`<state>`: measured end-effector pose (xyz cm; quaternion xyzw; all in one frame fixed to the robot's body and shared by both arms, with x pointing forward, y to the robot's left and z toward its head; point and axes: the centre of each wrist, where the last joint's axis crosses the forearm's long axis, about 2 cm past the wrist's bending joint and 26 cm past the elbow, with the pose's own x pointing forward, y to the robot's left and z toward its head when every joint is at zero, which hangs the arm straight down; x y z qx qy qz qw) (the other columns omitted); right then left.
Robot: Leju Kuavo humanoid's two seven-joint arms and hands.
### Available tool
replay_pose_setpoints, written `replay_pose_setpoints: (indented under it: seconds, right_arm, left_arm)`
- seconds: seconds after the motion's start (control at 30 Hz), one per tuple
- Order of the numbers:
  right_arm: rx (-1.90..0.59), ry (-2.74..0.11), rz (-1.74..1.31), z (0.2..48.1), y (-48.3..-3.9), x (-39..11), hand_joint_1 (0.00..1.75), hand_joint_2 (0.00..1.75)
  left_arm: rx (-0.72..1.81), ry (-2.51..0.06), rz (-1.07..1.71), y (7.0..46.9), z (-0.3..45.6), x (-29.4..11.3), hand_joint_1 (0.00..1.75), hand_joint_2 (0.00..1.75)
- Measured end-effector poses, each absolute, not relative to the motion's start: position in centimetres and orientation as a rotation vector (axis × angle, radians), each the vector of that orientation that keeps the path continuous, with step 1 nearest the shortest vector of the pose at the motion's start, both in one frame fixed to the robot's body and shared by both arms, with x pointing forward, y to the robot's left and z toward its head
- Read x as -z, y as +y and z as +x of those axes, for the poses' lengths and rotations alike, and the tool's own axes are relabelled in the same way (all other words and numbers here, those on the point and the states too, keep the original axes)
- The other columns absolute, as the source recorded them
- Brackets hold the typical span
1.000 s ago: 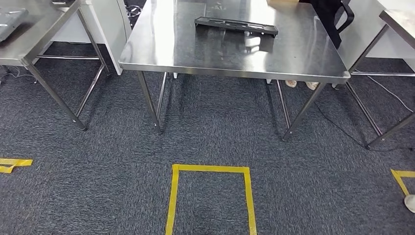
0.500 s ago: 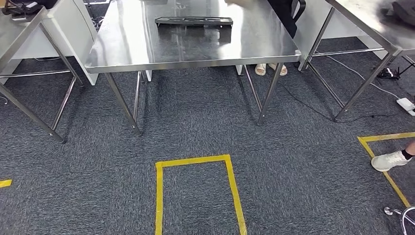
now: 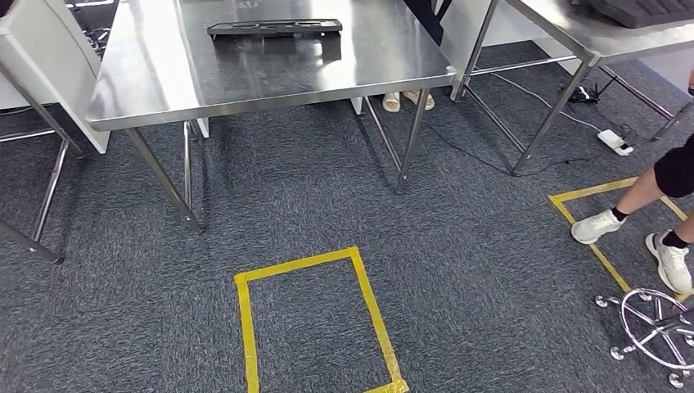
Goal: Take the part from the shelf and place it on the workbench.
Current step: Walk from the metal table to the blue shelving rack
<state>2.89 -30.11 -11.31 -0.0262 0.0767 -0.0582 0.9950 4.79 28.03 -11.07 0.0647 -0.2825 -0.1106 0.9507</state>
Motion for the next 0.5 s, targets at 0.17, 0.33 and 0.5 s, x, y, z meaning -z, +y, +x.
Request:
replay_pose_setpoints:
  seconds: [0.17, 0.33, 0.5]
  right_arm:
    - [0.111, 0.146, -0.054, 2.9, -30.0, 11.3, 0.00, 0.00]
    - [0.104, 0.115, -0.064, 2.6, -29.9, 11.3, 0.00, 0.00]
    - [0.099, 0.084, -0.059, 2.4, -29.8, 11.3, 0.00, 0.00]
  left_arm:
    - [0.222, -0.581, 0.136, 28.2, 4.6, 11.1, 0.00, 0.00]
    - [0.213, -0.590, 0.143, 28.4, 4.4, 11.1, 0.00, 0.00]
    - [0.212, -0.570, 0.147, 28.5, 3.4, 11.2, 0.00, 0.00]
